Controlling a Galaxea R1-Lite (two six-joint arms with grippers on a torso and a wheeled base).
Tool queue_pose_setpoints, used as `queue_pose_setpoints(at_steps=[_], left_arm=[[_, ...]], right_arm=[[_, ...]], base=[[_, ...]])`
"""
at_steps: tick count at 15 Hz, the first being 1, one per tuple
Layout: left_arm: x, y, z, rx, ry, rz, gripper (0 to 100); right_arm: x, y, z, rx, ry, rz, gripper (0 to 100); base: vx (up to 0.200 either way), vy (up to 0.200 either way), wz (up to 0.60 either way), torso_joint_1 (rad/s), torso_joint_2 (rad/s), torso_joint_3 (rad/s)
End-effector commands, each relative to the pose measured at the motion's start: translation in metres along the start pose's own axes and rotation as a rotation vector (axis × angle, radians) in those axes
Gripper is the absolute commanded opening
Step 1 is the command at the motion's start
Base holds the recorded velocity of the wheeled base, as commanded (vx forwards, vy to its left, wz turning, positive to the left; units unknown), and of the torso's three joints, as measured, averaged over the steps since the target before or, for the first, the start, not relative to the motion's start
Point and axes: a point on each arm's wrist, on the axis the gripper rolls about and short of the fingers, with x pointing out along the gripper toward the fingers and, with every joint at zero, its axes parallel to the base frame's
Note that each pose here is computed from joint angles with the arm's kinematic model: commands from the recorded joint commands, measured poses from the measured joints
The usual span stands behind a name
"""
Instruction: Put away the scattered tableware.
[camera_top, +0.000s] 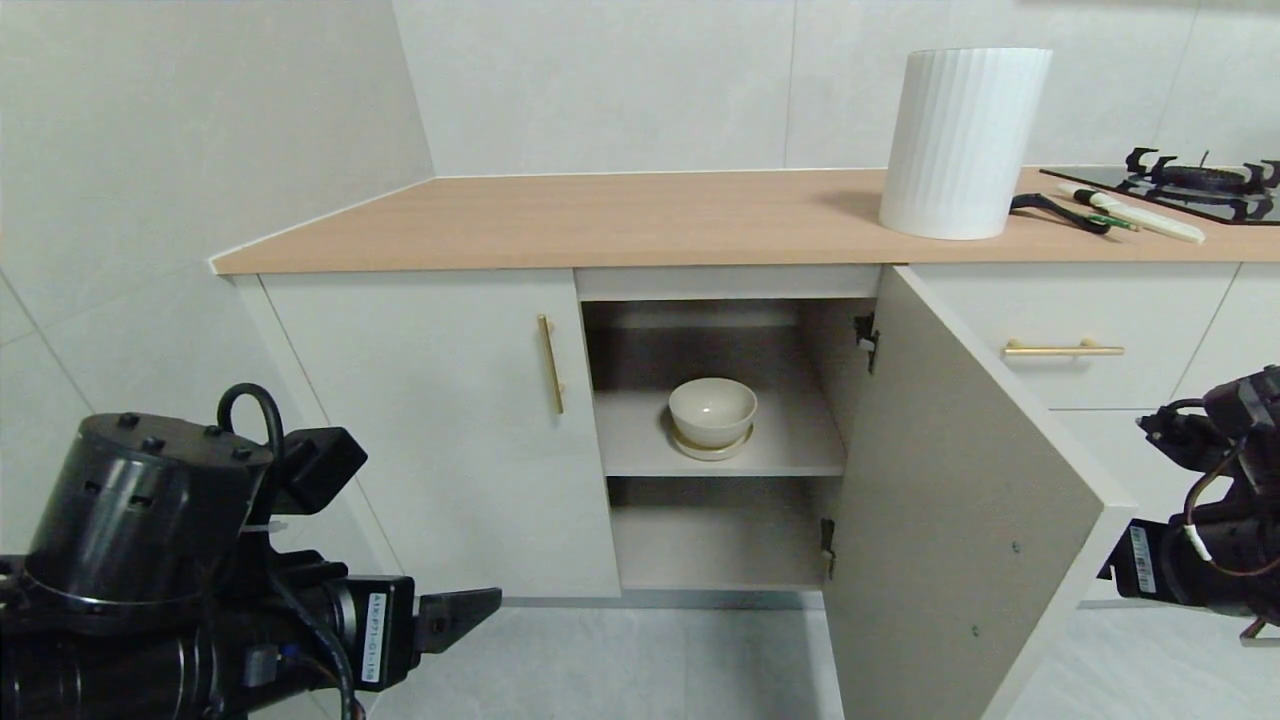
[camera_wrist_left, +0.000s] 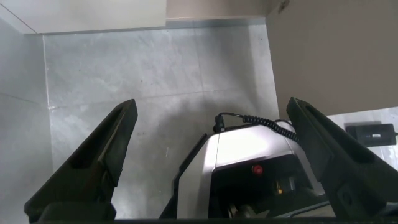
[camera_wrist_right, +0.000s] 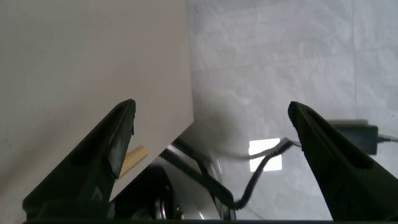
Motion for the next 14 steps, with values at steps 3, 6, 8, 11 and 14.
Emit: queue_pose_setpoints(at_steps=[3,6,8,11,14], left_arm=[[0.000,0.000,0.000,0.002,0.001,0.002,100],[0.000,0.000,0.000,0.002,0.001,0.002,100],[0.001,0.000,-0.001,0.004,0.005,0.004,100],[0.001,0.000,-0.001,0.004,0.005,0.004,100],[0.001,0.000,-0.001,0.004,0.005,0.004,100]], right_arm=[[0.004,0.006,-0.001,0.021,-0.001,0.017,100],[0.007,0.008,-0.001,0.020,0.000,0.024,100],[0.013,0.013,0.000,0.055,-0.012,0.037,100],[0.025,0.022,0.000,0.093,-0.055,0.076,100],[0.024,0.044,-0.006,0.108,-0.068,0.162,100]], base=[[-0.133,0.000,0.00,0.006,0.00,-0.002],[0.000,0.000,0.00,0.000,0.00,0.000],[0.000,0.000,0.00,0.000,0.00,0.000],[0.000,0.000,0.00,0.000,0.00,0.000],[0.000,0.000,0.00,0.000,0.00,0.000]])
